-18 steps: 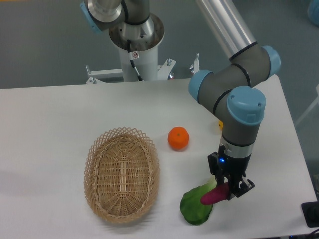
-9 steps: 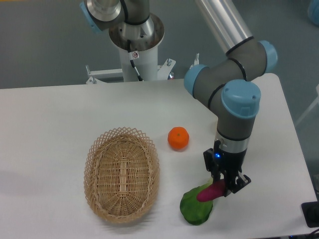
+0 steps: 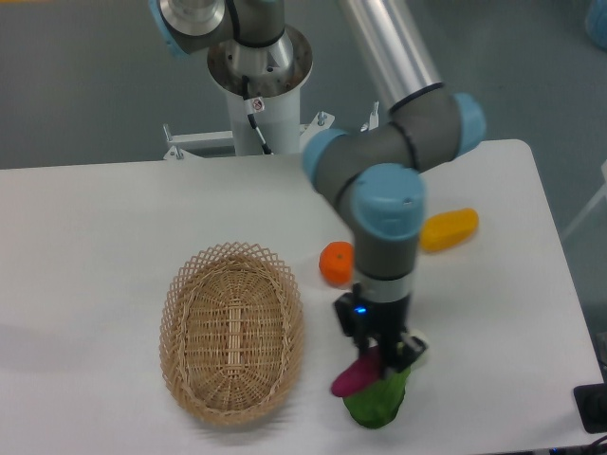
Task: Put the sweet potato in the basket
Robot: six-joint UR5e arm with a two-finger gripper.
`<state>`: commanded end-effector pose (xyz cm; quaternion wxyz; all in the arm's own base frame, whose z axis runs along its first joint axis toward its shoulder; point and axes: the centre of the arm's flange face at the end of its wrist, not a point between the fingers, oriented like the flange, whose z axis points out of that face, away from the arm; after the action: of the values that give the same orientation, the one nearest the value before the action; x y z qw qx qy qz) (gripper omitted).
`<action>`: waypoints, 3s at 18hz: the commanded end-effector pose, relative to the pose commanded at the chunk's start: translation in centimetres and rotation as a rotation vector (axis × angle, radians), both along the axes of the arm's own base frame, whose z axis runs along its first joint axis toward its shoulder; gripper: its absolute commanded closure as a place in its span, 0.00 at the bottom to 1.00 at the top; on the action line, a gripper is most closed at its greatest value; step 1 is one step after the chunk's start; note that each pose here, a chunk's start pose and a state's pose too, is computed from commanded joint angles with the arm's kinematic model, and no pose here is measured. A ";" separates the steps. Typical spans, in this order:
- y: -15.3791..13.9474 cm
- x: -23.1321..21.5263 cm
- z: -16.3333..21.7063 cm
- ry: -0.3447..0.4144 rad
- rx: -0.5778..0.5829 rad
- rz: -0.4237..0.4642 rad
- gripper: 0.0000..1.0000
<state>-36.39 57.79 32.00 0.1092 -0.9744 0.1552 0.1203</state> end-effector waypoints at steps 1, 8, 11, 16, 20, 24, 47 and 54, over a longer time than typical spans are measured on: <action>-0.4 1.9 -0.6 0.003 -0.026 -0.018 0.82; -1.3 11.3 -5.1 0.058 -0.217 -0.115 0.78; -1.0 12.3 -6.0 0.056 -0.230 -0.124 0.75; -0.5 13.5 -7.7 0.044 -0.253 -0.149 0.71; -0.4 13.3 -7.4 0.046 -0.249 -0.146 0.25; 0.1 12.8 -5.9 0.066 -0.226 -0.142 0.00; -10.9 -10.8 3.8 0.153 -0.105 -0.232 0.00; -12.7 -12.5 3.1 0.158 -0.113 -0.322 0.00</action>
<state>-48.86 45.05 35.11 0.0596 -0.9292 0.3235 0.1683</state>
